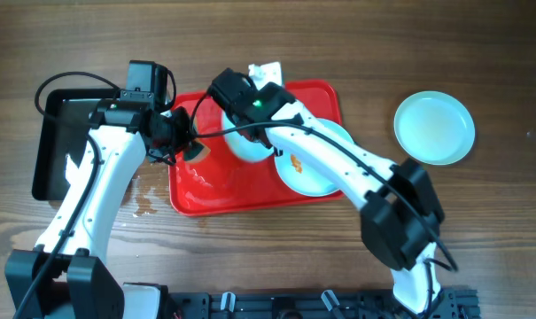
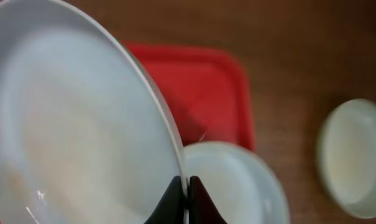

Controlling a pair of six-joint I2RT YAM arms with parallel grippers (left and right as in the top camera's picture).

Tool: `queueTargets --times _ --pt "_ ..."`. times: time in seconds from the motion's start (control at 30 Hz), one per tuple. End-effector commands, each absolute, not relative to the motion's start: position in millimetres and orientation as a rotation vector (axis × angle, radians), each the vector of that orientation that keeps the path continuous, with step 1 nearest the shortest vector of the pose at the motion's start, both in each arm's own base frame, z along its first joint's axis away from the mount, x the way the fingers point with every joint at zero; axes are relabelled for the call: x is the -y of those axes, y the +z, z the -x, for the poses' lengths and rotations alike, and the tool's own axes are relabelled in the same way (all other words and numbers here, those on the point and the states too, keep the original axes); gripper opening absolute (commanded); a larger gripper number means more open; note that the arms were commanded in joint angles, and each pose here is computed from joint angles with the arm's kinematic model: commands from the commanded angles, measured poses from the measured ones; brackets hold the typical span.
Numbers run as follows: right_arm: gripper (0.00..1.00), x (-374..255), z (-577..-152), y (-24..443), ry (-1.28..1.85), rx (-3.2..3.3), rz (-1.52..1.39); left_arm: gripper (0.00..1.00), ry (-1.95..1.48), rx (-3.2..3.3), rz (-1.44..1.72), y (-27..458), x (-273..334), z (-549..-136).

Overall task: Clean dirty plates on tray and stack at the side
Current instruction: 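Carry the plate right and stack it on the cleaned plate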

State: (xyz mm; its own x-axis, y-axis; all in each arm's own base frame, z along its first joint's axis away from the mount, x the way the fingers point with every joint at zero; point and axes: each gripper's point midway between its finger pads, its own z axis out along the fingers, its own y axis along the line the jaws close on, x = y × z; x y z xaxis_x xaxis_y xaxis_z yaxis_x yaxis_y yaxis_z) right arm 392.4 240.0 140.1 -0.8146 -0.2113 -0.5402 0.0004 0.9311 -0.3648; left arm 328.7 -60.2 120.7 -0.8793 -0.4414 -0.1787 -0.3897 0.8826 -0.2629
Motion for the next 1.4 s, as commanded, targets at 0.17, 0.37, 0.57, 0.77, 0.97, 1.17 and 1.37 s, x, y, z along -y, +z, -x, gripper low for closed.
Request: queueTargets --times 0.17,0.37,0.57,0.77,0.97,1.17,1.37 --pt "0.04 -189 -404 319 -0.924 -1.867 0.077 0.04 -0.317 -2.858 0.644 106 60 -331" --pt "0.04 -191 -394 350 -1.131 -1.732 0.11 0.04 -0.304 -2.89 0.655 93 60 -333" --pt "0.04 -192 -394 351 -1.177 -1.739 0.168 0.04 -0.303 -2.891 0.655 92 60 -333" --pt "0.04 -194 -395 352 -1.224 -1.743 0.227 0.04 -0.306 -2.885 0.654 93 61 -335" --pt "0.04 -194 -395 353 -1.225 -1.743 0.228 0.04 -0.311 -2.885 0.653 93 61 -335" --pt "0.04 -195 -397 351 -1.207 -1.75 0.227 0.04 -0.311 -2.885 0.653 93 61 -335" --pt "0.04 -189 -421 304 -0.909 -1.957 0.226 0.04 -0.304 -2.902 0.657 92 61 -331"
